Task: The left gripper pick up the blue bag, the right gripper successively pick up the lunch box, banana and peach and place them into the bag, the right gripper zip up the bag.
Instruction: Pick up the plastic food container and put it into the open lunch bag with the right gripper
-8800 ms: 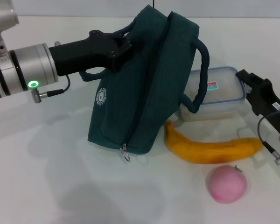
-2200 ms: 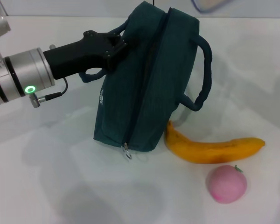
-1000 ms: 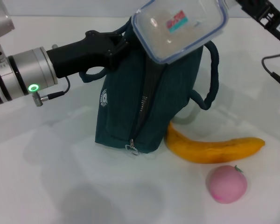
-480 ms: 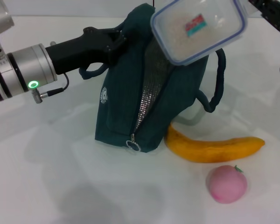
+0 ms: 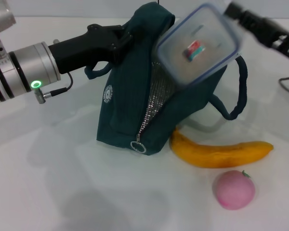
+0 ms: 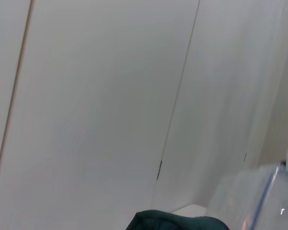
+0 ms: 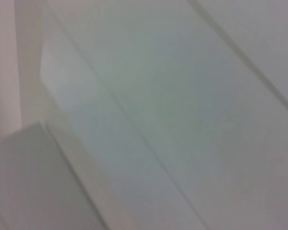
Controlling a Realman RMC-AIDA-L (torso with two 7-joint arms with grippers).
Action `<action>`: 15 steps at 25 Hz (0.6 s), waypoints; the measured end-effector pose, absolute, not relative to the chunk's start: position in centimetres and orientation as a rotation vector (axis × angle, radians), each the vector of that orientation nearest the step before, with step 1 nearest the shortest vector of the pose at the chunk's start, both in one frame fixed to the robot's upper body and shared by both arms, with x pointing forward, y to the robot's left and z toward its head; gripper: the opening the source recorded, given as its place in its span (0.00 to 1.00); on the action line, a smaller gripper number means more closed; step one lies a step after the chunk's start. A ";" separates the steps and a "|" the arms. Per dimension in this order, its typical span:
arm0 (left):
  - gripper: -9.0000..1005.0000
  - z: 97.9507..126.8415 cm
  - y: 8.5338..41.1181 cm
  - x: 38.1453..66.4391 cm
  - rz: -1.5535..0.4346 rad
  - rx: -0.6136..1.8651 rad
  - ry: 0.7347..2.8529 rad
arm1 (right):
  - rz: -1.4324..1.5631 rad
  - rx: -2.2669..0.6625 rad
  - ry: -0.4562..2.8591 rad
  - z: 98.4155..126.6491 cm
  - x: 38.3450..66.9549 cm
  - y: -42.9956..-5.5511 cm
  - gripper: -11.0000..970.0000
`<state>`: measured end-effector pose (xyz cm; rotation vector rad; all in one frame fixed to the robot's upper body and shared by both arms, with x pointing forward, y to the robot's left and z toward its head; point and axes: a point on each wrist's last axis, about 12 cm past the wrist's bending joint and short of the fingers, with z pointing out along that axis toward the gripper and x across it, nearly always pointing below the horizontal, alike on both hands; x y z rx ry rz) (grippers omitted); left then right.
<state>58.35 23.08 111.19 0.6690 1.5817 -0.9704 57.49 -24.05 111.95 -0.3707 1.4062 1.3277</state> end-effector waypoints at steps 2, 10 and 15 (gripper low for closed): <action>0.04 111.2 23.0 58.4 -0.972 0.668 1.579 | 1.331 -0.405 1.434 111.9 57.8 -23.4 0.15; 0.04 111.3 23.0 58.5 -0.971 0.667 1.578 | 1.340 -0.604 1.465 112.9 58.6 -21.0 0.18; 0.04 111.1 23.0 58.4 -0.977 0.660 1.584 | 1.340 -0.603 1.451 113.2 58.7 -21.1 0.20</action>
